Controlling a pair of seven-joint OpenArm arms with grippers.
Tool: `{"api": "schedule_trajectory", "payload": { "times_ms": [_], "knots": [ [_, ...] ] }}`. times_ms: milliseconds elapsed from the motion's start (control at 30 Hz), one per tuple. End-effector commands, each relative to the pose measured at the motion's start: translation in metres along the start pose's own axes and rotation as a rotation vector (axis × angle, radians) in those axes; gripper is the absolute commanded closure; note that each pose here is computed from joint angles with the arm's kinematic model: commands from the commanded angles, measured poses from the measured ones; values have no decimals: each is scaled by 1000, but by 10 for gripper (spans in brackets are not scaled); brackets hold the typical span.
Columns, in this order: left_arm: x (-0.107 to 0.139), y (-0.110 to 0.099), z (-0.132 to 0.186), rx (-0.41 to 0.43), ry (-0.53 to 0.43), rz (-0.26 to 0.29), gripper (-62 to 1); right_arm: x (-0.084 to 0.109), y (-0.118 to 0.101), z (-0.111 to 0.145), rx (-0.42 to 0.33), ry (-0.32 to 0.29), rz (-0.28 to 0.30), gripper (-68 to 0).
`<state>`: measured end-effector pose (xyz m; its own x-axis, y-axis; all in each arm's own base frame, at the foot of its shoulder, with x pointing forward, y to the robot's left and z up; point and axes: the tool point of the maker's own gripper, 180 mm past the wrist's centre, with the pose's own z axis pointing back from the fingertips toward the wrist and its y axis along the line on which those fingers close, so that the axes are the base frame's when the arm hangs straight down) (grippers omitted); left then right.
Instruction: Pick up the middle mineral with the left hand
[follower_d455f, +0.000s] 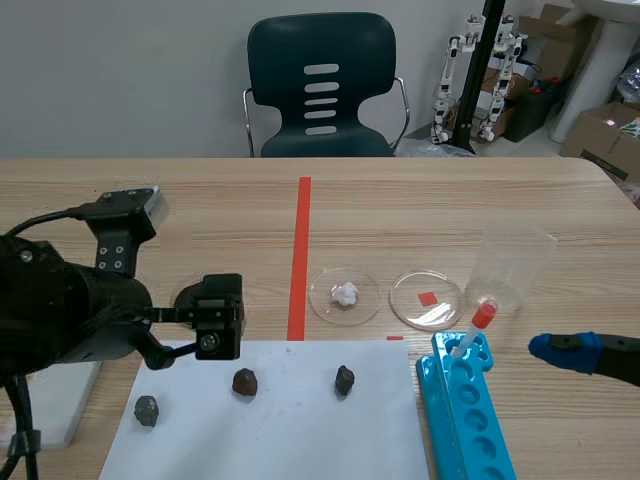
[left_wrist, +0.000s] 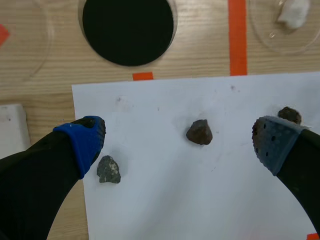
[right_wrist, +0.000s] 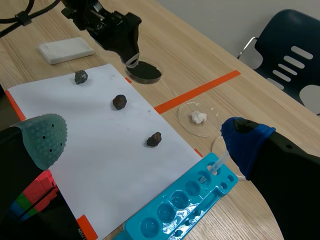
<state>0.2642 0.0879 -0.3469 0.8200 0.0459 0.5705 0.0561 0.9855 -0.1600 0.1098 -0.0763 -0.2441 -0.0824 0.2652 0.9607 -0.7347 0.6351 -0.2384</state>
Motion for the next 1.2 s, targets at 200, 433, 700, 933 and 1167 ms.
{"api": "schedule_trajectory", "payload": {
  "times_ms": [200, 433, 700, 933, 1167],
  "knots": [
    [-3, -10, -17, 30, 90, 11, -620, 9, -5, -2, -10, -38, 8, -653],
    [-12, -19, -32, 36, 160, 14, -619, 9, -5, -2, -10, -38, 8, -653],
    [-29, -27, -43, 63, 227, -36, -619, 9, -5, -2, -10, -38, 8, -653],
    [-38, -36, -51, 70, 247, -60, -617, 9, -5, -2, -10, -38, 8, -653],
    [-41, -43, -55, 71, 248, -58, -617, 9, -5, -2, -10, -38, 8, -653]
  ]
}}
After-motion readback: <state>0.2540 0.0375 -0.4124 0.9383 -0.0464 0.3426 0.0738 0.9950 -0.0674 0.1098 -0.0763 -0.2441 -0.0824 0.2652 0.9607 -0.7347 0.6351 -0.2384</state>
